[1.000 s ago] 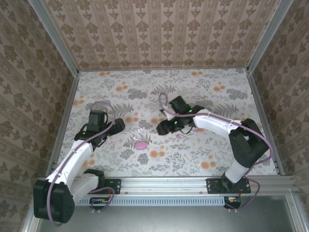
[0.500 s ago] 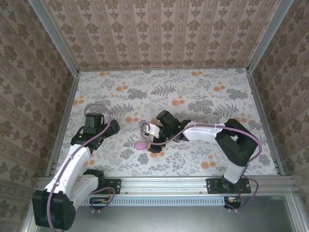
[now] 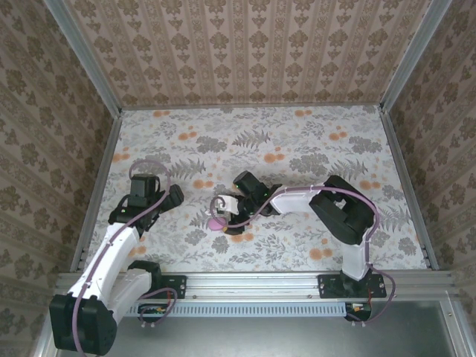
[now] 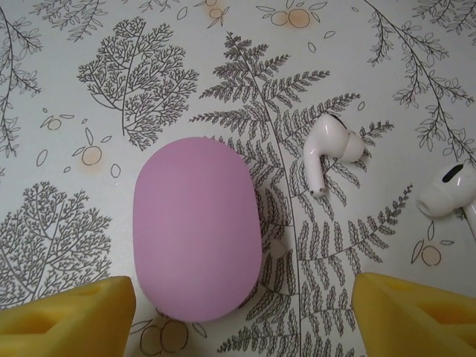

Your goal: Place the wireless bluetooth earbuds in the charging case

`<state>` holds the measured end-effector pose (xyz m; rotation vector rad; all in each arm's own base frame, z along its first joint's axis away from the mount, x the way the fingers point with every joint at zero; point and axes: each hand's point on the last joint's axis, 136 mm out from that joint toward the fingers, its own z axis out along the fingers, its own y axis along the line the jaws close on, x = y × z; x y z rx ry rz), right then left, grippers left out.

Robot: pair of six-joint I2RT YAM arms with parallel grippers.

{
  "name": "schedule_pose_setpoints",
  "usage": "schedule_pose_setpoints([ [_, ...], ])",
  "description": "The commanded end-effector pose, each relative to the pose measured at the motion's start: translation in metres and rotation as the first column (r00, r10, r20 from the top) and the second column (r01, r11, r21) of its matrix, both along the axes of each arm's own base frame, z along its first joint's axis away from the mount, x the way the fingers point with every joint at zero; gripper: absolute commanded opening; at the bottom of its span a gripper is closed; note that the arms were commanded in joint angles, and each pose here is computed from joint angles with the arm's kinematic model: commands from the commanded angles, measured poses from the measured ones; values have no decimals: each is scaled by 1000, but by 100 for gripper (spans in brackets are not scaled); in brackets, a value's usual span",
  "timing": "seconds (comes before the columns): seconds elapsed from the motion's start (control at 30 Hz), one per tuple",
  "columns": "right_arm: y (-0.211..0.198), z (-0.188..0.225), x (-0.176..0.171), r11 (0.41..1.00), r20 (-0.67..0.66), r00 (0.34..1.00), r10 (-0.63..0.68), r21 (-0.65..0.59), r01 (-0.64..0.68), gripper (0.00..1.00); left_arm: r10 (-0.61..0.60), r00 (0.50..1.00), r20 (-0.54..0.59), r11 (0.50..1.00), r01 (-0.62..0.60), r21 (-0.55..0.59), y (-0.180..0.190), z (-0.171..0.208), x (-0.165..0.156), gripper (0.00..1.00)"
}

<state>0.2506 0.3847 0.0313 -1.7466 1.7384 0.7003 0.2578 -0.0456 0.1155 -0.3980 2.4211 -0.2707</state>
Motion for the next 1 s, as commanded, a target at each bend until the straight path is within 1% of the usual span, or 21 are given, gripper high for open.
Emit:
schedule_pose_setpoints([
  [0.0,14,2,-4,998,15,998,59,32,-59,77,3,1000,-11,1000,-3,23,5,-4,-4,96],
  [0.23,22,-6,-10,995,8,996,93,23,-93,71,7,1000,-20,1000,-6,28,7,-6,-5,96],
  [0.33,20,-8,-12,995,6,995,97,16,-97,64,8,1000,-24,1000,-7,28,7,-6,-5,96],
  [0.63,8,-21,-19,999,0,999,55,-4,-55,53,-32,999,-8,999,32,23,1,-3,-3,96],
  [0.7,6,-20,-19,999,4,999,42,-6,-42,53,-34,999,-4,999,34,20,1,-2,-2,96],
  [0.83,7,-10,-13,1000,31,1000,4,25,-4,48,-49,999,5,999,49,4,-3,1,0,96],
  [0.97,9,14,-10,997,52,998,-32,69,29,42,-79,997,22,997,79,-27,-11,7,2,95],
])
